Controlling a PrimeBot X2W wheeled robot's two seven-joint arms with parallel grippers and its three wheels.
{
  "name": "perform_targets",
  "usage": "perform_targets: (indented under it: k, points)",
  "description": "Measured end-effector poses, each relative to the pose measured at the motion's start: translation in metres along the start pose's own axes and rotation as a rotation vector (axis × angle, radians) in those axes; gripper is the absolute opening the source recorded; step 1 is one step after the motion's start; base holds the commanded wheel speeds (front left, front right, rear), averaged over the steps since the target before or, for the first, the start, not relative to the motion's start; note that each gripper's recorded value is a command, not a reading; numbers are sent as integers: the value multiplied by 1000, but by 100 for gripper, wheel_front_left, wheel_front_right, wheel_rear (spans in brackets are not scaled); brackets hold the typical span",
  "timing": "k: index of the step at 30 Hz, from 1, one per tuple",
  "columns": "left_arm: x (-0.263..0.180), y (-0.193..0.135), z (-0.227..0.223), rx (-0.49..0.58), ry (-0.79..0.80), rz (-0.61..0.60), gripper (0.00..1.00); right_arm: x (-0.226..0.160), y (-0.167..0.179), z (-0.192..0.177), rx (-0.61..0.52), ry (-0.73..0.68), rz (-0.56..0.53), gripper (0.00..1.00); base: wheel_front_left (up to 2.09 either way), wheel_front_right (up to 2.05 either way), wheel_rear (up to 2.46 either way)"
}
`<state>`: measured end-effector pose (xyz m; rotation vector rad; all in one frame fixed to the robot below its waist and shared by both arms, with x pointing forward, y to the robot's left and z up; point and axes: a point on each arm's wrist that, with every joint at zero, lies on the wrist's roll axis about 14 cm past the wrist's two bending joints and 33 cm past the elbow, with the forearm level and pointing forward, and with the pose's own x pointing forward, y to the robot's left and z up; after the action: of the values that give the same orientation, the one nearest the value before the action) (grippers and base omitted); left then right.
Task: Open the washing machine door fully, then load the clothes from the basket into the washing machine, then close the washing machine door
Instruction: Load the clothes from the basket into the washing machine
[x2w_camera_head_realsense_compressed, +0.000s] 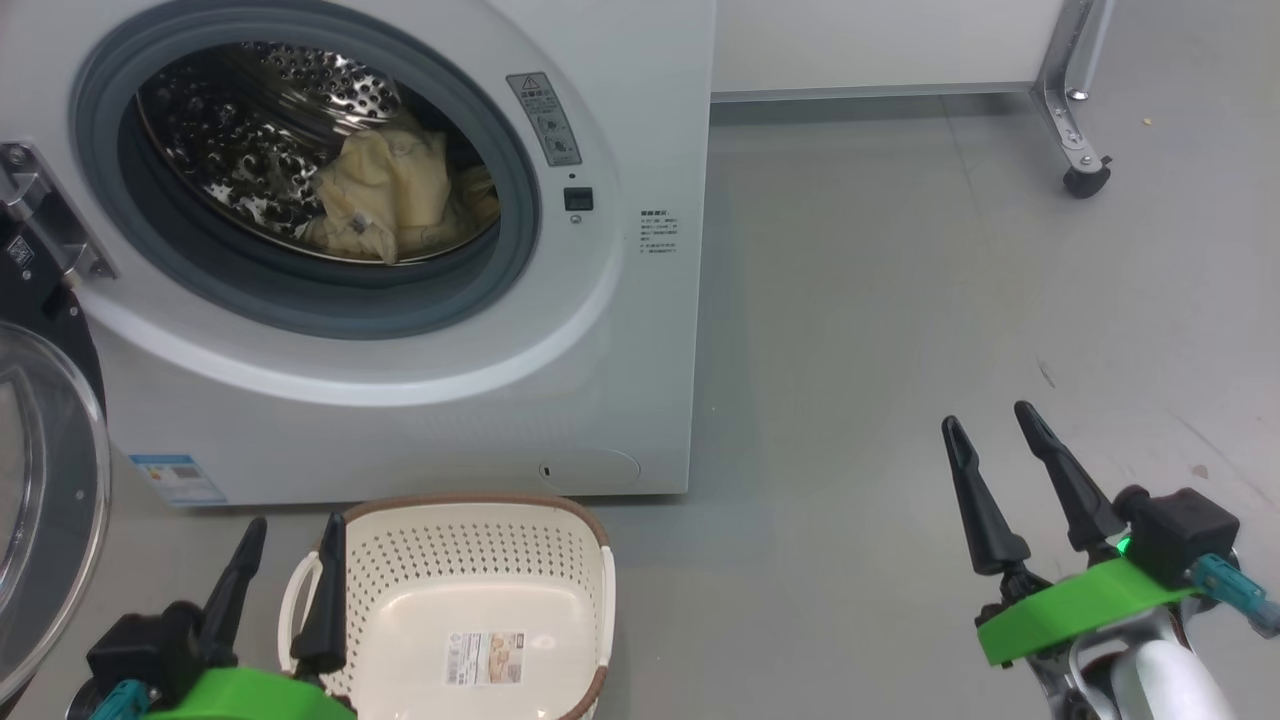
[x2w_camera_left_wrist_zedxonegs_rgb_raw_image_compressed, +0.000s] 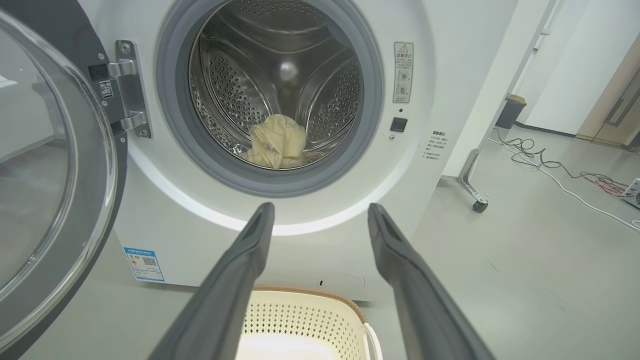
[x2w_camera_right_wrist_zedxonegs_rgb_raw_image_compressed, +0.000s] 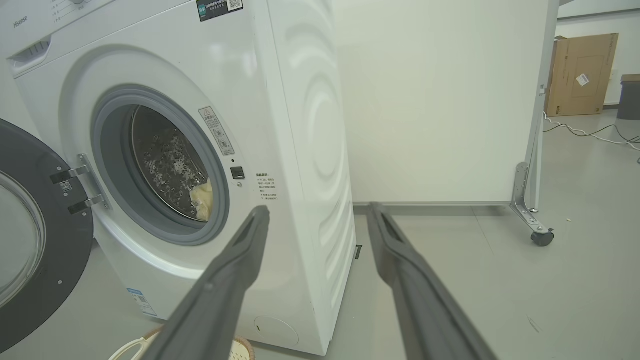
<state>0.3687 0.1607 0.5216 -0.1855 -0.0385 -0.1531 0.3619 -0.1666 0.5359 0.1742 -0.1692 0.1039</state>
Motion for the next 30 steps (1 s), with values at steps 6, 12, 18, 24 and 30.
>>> perform_targets:
  k: [6,12,18,24,30]
  points:
    - [1,1,-2,-6,-2,9,100,0,0,0,0,-1,-1,100,0,0,0]
    - [1,2,-4,-21,0,24,100,0,0,0,1,-1,0,100,0,0,0]
    - [1,5,-4,-29,-2,32,100,0,-1,-3,0,8,-3,100,0,0,0]
    - [2,5,-7,-34,7,35,100,-1,-1,-8,-39,27,3,100,0,0,0]
    - [3,1,-10,-35,12,24,100,-2,-3,-12,-74,44,6,100,0,0,0]
